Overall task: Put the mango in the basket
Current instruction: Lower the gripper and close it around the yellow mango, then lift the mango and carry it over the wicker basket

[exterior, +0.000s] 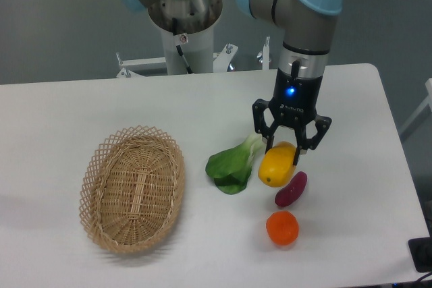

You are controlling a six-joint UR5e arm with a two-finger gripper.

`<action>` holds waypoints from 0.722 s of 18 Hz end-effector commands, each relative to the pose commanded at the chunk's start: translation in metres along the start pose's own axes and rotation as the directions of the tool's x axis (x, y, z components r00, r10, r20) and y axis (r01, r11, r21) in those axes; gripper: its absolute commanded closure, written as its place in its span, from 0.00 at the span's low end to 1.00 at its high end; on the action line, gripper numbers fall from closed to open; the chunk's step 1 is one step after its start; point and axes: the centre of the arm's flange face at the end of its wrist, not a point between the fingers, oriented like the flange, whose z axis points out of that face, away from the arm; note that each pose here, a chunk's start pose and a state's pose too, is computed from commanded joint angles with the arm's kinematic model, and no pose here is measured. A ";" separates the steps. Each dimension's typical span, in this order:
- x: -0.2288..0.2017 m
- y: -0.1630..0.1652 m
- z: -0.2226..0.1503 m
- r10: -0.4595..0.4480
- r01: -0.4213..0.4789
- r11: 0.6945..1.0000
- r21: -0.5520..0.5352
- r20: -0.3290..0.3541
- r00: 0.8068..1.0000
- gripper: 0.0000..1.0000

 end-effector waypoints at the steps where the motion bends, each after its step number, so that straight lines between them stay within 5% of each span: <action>1: 0.005 -0.004 0.007 -0.007 0.007 1.000 -0.001 -0.011 1.000 0.56; 7: 0.067 -0.038 0.032 -0.101 0.102 0.989 -0.107 0.012 0.995 0.56; 11: 0.129 -0.060 0.052 -0.231 0.228 0.964 -0.138 -0.011 0.973 0.56; 13: 0.162 -0.071 0.063 -0.224 0.216 0.964 -0.154 -0.037 0.974 0.56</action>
